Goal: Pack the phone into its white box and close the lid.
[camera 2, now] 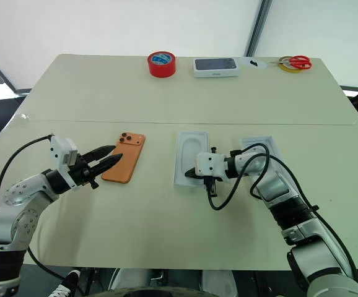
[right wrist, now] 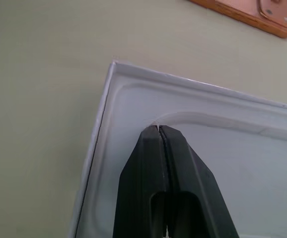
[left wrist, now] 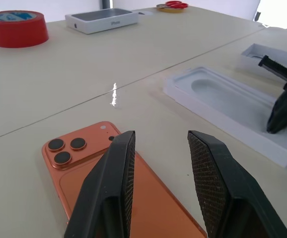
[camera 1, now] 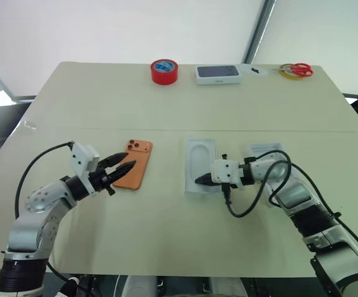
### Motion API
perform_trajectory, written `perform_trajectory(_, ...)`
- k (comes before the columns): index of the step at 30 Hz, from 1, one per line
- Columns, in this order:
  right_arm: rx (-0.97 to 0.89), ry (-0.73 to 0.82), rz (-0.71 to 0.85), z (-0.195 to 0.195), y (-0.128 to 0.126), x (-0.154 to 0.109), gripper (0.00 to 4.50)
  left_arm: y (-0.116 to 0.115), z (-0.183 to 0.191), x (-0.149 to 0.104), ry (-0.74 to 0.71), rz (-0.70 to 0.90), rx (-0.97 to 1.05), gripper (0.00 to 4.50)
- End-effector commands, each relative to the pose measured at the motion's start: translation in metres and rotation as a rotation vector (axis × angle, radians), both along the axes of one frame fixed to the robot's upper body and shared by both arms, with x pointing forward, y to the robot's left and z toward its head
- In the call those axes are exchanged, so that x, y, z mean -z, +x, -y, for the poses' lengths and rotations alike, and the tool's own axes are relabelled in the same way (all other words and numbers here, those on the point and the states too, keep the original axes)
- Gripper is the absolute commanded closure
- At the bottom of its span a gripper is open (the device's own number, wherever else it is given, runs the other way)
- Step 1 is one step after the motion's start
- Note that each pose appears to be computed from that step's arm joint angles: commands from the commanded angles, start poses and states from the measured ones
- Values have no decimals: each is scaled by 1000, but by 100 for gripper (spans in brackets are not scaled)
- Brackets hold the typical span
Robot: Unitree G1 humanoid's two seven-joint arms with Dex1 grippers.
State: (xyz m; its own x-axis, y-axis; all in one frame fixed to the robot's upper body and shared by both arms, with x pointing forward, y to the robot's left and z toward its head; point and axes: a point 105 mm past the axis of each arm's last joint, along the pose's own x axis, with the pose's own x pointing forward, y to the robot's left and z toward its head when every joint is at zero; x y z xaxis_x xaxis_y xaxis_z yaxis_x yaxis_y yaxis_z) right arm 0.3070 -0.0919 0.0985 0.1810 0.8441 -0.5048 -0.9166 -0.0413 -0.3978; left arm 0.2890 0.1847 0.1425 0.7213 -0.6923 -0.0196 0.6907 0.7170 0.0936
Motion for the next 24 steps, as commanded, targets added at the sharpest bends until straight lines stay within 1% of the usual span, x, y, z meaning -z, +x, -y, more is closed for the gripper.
perform_trajectory(1, -15, 17, 12, -2, 1, -13, 447, -1, -2, -13, 17, 70, -17, 273)
perform_trajectory(3, 50, 14, 149, -1, 20, -19, 447, 0, -4, -12, 1, 56, -26, 273)
perform_trajectory(9, 101, 45, 219, -2, 39, -29, 447, 8, -18, -17, -47, 19, -79, 273)
perform_trajectory(11, 115, 25, 282, -4, 46, -28, 447, 12, -25, -19, -50, 15, -117, 273)
perform_trajectory(13, 110, -10, 260, -3, 46, -18, 447, 16, -30, -21, -91, -23, -123, 273)
perform_trajectory(16, 83, -148, 266, 7, 45, 3, 447, 19, -37, -15, -56, -67, -144, 273)
perform_trajectory(18, 74, -193, 275, 13, 45, 8, 447, 21, -42, -13, -61, -97, -164, 273)
perform_trajectory(21, 97, -114, 259, 6, 47, -4, 447, 20, -46, -7, -101, -199, -163, 273)
perform_trajectory(24, 138, 22, 261, -8, 54, -28, 447, 20, -51, -7, -185, -304, -156, 273)
